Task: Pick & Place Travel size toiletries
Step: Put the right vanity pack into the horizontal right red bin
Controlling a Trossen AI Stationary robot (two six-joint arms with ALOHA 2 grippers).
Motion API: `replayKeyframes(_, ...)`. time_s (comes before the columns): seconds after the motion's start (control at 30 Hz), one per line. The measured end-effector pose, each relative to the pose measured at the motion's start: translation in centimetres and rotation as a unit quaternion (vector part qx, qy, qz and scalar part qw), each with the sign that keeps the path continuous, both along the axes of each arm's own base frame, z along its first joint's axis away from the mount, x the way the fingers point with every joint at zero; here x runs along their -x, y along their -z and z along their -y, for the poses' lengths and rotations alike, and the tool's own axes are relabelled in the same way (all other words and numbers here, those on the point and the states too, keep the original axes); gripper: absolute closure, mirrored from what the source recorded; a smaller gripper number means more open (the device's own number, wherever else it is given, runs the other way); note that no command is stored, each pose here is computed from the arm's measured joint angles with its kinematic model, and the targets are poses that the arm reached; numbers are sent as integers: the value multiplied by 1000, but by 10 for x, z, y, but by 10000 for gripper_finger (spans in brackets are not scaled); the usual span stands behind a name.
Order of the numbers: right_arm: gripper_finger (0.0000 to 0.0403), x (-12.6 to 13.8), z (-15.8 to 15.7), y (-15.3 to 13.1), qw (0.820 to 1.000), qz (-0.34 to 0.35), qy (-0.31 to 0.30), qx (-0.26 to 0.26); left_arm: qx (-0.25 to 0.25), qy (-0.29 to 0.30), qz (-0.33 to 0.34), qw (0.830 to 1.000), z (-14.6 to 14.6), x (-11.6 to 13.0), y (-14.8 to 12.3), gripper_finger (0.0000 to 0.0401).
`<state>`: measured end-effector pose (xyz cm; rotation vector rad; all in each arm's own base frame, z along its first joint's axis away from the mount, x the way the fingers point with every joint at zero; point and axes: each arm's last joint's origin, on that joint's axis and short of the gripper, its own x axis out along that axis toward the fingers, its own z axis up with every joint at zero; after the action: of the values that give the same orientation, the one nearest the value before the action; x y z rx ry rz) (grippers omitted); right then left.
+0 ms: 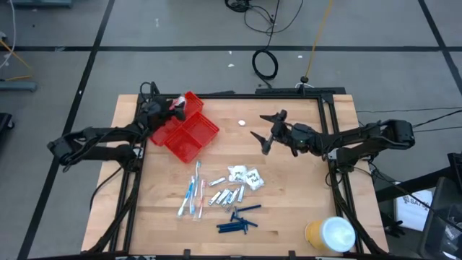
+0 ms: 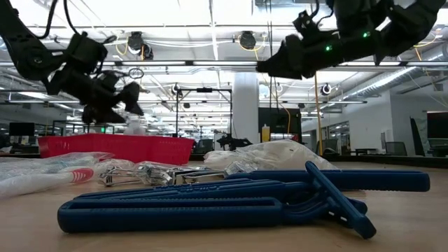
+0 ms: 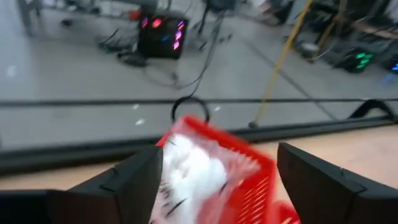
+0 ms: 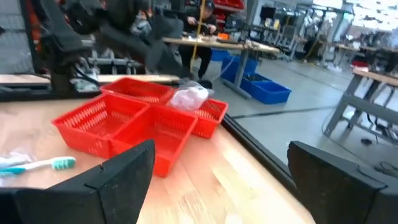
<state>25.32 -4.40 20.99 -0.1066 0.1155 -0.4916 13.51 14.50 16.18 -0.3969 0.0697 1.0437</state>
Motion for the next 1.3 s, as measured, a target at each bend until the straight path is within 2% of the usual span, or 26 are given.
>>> replayKeyframes(0.17,53,-5,15,20,999,-28,29,-31,-52,23,4,998,4,-3,-20,76)
replayKeyframes(0.33,58,-22,39,34,995,-73,33,-65,-63,38,26,997,10,-6,-30,88)
replayKeyframes(0.53,66,-57,80,61,978,-177,9,-111,-79,72,42,993,19,-14,-40,102)
replayKeyframes(0.67,66,-74,104,81,965,-213,-10,-150,-78,104,42,991,26,-19,-40,100)
replayKeyframes(0.9,71,-82,125,97,949,-260,13,-179,-93,131,24,987,33,-24,-40,103)
replayKeyframes(1.07,113,-79,126,99,944,-273,16,-186,-93,134,15,987,33,-24,-39,109)
replayKeyframes(1.3,228,-79,126,98,945,-270,15,-184,-82,135,-1,987,34,-24,-35,108)
